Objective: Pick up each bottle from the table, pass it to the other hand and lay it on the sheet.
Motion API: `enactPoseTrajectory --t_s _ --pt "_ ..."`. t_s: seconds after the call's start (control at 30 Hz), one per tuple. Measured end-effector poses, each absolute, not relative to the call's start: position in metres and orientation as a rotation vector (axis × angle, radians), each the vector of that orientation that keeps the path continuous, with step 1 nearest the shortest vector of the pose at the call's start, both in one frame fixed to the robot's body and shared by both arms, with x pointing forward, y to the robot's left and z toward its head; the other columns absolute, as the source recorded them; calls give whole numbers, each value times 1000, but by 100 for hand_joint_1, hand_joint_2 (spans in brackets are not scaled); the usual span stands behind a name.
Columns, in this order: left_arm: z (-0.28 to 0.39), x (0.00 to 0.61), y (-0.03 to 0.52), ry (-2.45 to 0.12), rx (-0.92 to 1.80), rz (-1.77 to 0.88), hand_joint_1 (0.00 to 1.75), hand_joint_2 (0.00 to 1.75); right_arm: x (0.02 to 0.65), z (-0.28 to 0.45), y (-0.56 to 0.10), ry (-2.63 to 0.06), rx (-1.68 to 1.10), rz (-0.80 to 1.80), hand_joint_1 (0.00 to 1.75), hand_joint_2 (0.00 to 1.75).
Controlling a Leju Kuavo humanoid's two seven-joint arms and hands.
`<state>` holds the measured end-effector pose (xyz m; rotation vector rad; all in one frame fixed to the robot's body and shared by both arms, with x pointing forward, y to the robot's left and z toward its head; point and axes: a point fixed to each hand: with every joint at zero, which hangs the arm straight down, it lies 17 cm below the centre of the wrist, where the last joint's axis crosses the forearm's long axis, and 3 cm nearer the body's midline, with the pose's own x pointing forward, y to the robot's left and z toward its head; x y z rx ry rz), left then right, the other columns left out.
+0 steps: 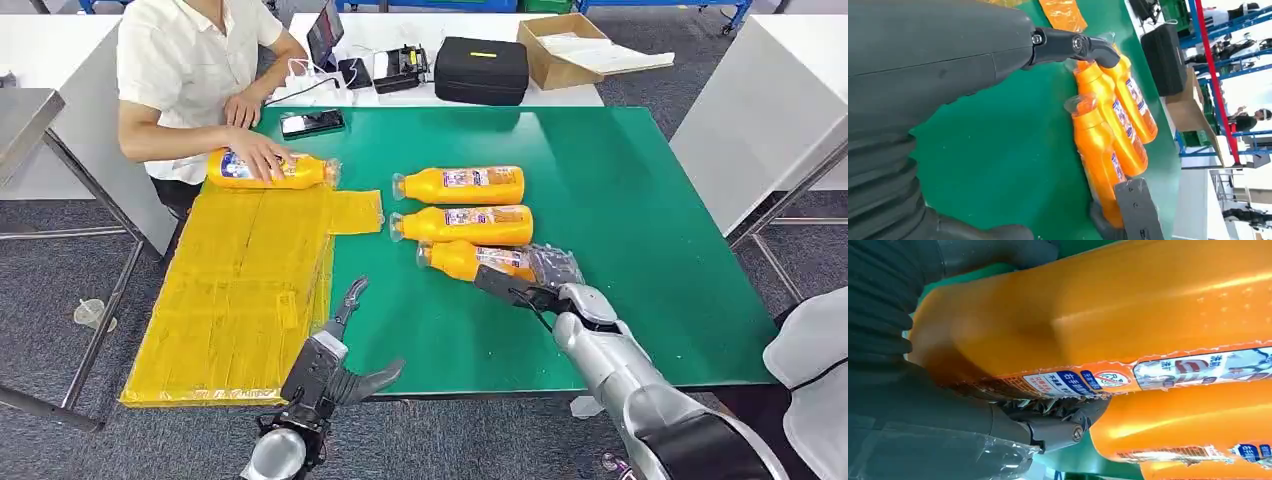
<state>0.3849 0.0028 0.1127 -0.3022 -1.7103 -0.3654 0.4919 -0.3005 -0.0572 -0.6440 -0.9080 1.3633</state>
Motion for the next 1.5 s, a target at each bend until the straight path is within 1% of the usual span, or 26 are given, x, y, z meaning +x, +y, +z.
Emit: enactPoseTrajectory --t_s 0.27,0.43,0.57,0.73,0.9,1.03,1.13,1.23,1.37,1.5 --pt "119 388 0 -1735 -330 -353 0 175 486 -55 -290 -1001 -455 1308 175 175" --pt "121 390 3 -1709 -394 -247 0 175 470 -42 -257 -1216 -200 1173 175 175" --pt "121 394 8 -1664 -444 -104 0 175 456 -22 -224 -1388 -64 1050 175 175" --pt "127 398 17 -1693 -415 -31 0 175 441 -5 -194 -1500 -8 978 175 175" --pt "130 398 18 -1704 -408 -21 0 175 434 2 -183 -1541 14 967 175 175" --pt "136 403 29 -1726 -374 57 0 175 426 16 -171 -1624 36 918 175 175" --pt "138 403 31 -1713 -405 100 0 175 419 27 -155 -1675 65 879 175 175" --pt "144 400 27 -1719 -447 103 0 175 412 39 -133 -1713 127 841 175 175" --pt "157 395 13 -1759 -487 43 0 175 396 44 -90 -1716 275 831 175 175" --pt "154 393 -4 -1688 -568 11 0 175 388 48 -53 -1751 327 846 175 175"
